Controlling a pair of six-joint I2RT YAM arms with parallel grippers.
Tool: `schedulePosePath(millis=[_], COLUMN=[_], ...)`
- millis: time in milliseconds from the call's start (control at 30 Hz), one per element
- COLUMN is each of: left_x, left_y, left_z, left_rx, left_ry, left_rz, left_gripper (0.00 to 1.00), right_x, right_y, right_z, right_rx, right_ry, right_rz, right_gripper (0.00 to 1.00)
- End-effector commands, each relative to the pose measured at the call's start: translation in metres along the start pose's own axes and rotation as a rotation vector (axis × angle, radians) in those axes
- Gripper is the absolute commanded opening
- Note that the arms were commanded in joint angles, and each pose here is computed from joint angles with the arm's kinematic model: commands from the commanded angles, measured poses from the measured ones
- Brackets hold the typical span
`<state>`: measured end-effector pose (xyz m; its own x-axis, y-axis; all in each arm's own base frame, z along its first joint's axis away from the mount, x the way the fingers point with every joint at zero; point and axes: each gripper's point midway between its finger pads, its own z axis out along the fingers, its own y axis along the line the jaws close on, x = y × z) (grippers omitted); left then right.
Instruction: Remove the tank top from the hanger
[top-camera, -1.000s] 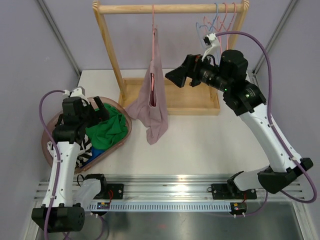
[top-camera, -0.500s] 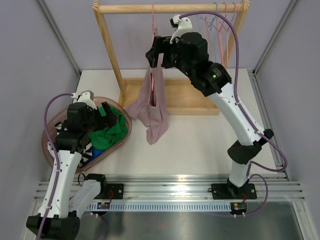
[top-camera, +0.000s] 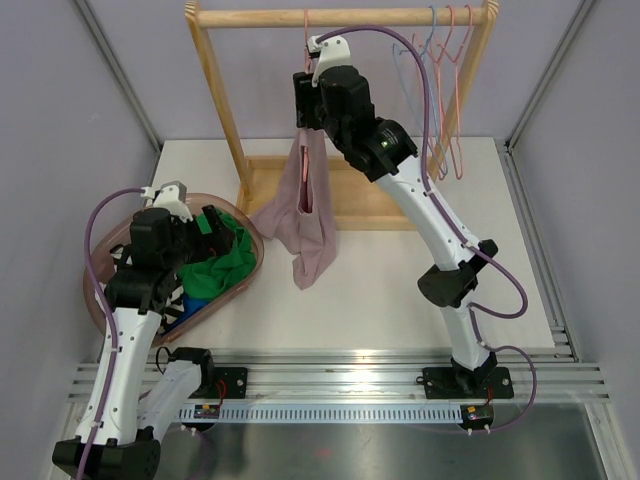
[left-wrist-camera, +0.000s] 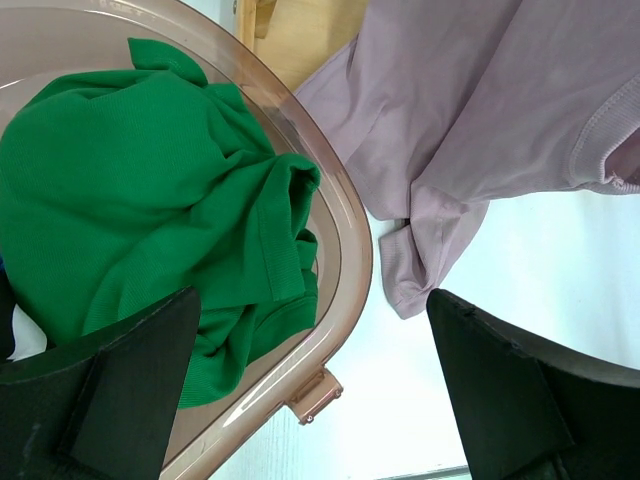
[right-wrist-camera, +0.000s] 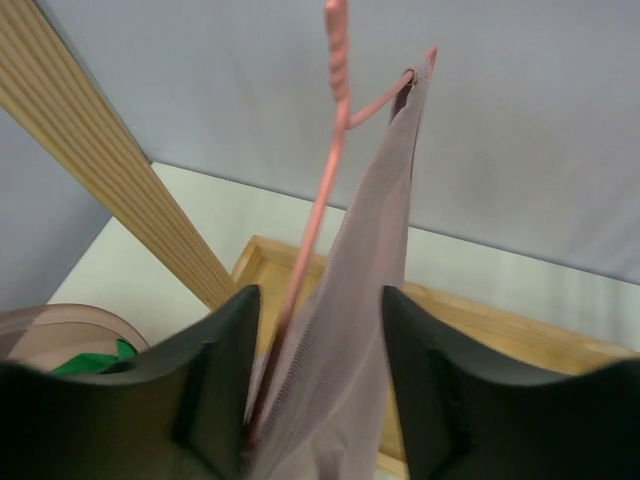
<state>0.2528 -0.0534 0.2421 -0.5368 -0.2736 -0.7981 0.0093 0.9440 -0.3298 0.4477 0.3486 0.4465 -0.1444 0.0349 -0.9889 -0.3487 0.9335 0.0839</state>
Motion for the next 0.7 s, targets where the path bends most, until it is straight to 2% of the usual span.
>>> schedulePosePath(millis=[0, 67, 167, 200, 300, 333, 667], left_x=[-0.007, -0.007, -0.005, -0.004, -0.004, -0.004, -0.002], left_y=[-0.011, -0.011, -0.013, -0.014, -0.014, -0.014, -0.017], left_z=[0.001, 0.001, 0.002, 0.003, 0.003, 0.003, 0.002], left_rx=[0.060, 0.062, 0.076, 0.079, 0.077, 0.077, 0.083], left_ry=[-0.027, -0.022, -0.012, -0.011, -0.008, -0.008, -0.010], left_rz=[0.027, 0.027, 0.028, 0.029, 0.031, 0.032, 0.045], left_gripper=[0.99, 0.99, 0.99, 0.99, 0.99, 0.99, 0.99], right_x=[-0.045, -0.044, -0.043, -0.041, -0.039, -0.039, -0.087], right_y=[-0.008, -0.008, -0.009, -0.009, -0.009, -0.009, -0.019], right_z=[-0.011, -0.011, -0.011, -0.010, -0.011, -0.012, -0.040], right_rx=[0.049, 0.050, 0.051, 0.051, 0.043, 0.042, 0.052], right_ry=[-0.141, -0.141, -0.135, -0.131, -0.123, -0.120, -0.244], right_rz=[-0.007, -0.008, -0.011, -0.013, -0.047, -0.050, -0.010], right_gripper=[0.53, 0.48, 0.23, 0.11, 0.08, 0.00, 0.00])
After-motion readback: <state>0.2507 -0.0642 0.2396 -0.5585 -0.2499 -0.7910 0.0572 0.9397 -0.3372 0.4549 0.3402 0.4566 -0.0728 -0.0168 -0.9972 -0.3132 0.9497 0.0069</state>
